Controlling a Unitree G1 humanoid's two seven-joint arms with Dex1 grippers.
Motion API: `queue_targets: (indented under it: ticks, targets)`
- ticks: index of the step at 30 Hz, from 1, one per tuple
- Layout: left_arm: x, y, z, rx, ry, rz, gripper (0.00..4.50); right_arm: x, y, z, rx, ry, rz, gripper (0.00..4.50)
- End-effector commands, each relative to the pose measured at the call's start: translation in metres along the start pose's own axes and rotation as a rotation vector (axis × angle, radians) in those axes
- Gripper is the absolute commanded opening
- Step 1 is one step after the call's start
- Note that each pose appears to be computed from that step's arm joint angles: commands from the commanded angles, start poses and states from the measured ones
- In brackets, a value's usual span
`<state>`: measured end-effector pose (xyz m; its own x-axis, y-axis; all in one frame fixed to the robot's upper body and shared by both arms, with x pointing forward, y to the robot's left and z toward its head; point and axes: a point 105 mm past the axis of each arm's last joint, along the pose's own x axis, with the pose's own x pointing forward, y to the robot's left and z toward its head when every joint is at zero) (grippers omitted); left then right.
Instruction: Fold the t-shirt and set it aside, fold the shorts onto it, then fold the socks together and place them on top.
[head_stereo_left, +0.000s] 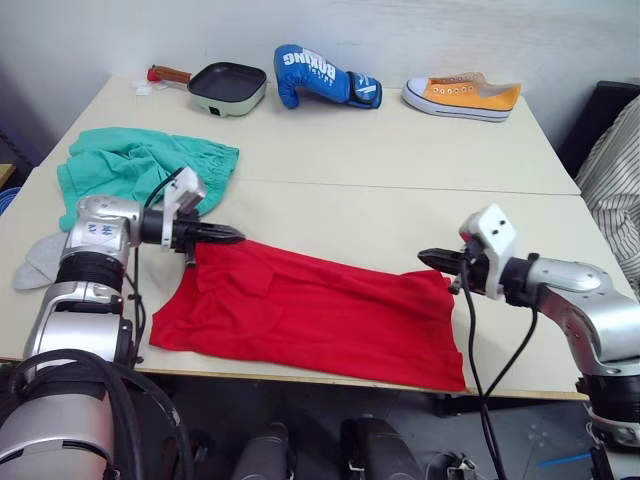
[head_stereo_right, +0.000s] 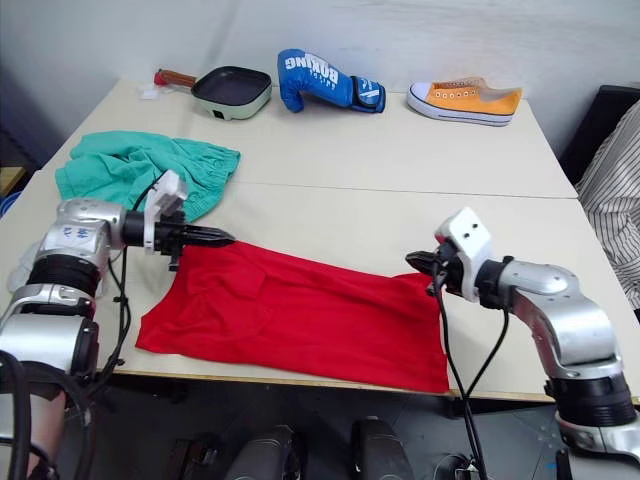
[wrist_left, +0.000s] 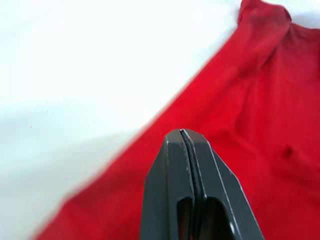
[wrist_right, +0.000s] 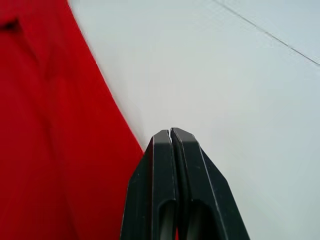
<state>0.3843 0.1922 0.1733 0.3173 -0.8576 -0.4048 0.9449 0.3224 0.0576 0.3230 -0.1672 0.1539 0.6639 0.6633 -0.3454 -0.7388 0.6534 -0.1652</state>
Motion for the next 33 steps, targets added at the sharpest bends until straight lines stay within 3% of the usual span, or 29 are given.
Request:
queue_targets:
  ticks: [1,5,9,12,14,17,20,26,31,33]
  targets:
    - [0.013,0.007,-0.013,0.055,0.096,0.067,0.0,0.011,0.003,-0.018,-0.037,0.076,0.008,0.05]
    - [0.014,0.014,-0.042,0.075,0.226,0.143,0.0,0.009,-0.001,-0.049,-0.117,0.19,-0.01,0.05]
    - [-0.007,0.02,-0.057,0.072,0.284,0.212,0.0,-0.016,-0.015,-0.054,-0.112,0.213,-0.069,0.05]
    - [-0.014,0.015,-0.031,0.049,0.141,0.147,0.17,-0.031,-0.014,-0.038,-0.089,0.145,-0.063,0.01]
    - [-0.017,0.0,0.001,0.044,0.0,0.004,0.56,-0.039,-0.005,-0.02,-0.064,0.083,0.003,0.0]
    - [-0.018,-0.028,0.038,0.096,-0.108,-0.181,1.5,-0.047,-0.003,-0.006,-0.045,0.068,0.056,0.0]
    - [-0.013,-0.059,0.057,0.117,-0.147,-0.326,2.43,-0.046,-0.011,-0.003,-0.036,0.095,0.068,0.59]
    - [0.007,-0.099,0.075,0.18,-0.202,-0.471,4.38,-0.02,-0.025,-0.009,-0.046,0.172,0.11,2.63]
    - [0.017,-0.106,0.072,0.252,-0.198,-0.44,4.5,0.004,-0.027,-0.02,-0.048,0.229,0.148,4.44]
    - [0.017,-0.104,0.068,0.261,-0.192,-0.411,4.5,0.008,-0.026,-0.026,-0.052,0.253,0.164,4.48]
